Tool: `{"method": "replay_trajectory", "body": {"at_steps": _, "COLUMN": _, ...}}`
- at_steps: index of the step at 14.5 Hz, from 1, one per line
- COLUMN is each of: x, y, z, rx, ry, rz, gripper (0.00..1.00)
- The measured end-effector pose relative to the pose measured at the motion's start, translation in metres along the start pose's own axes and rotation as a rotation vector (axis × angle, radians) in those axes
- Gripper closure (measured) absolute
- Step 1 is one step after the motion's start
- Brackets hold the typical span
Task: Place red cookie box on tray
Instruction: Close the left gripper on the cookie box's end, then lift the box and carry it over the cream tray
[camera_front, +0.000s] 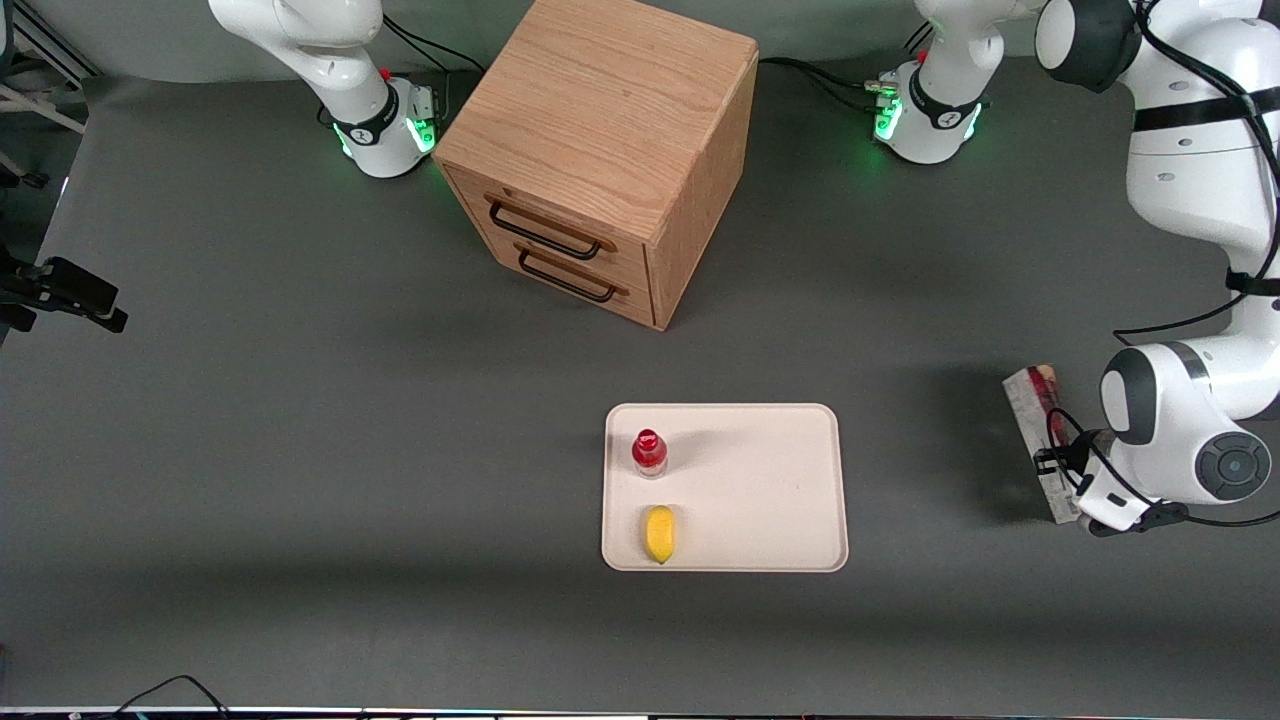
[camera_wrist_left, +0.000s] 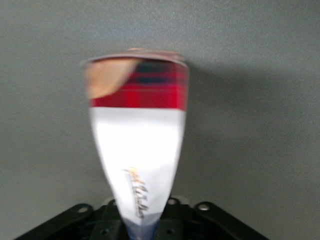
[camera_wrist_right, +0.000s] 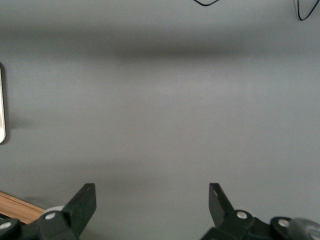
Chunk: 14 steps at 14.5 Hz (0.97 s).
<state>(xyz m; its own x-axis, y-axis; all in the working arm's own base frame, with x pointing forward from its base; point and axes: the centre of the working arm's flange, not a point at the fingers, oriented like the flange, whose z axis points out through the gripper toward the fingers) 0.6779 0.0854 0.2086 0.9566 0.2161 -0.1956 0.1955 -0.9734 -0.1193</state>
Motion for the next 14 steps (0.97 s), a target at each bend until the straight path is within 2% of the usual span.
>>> {"method": "replay_trajectory", "body": {"at_steps": 2, "x": 0.001, "y": -0.001, "z": -0.018, "rx": -0.004, "ry": 0.014, "rz": -0.002, "gripper": 0.92}}
{"method": "replay_trajectory", "body": {"at_steps": 5, "x": -0.002, "y": 0.001, "z": -0.092, "rx": -0.010, "ry": 0.000, "rz": 0.002, "gripper": 0.92}}
{"method": "replay_trajectory", "body": {"at_steps": 7, "x": -0.011, "y": 0.015, "z": -0.153, "rx": -0.024, "ry": 0.005, "rz": 0.026, "gripper": 0.92}}
{"method": "replay_trajectory", "body": {"at_steps": 10, "x": -0.032, "y": 0.061, "z": -0.212, "rx": -0.061, "ry": 0.017, "rz": 0.084, "gripper": 0.92}}
{"method": "replay_trajectory", "body": {"at_steps": 14, "x": -0.068, "y": 0.148, "z": -0.245, "rx": -0.122, "ry": 0.022, "rz": 0.123, "gripper": 0.92}}
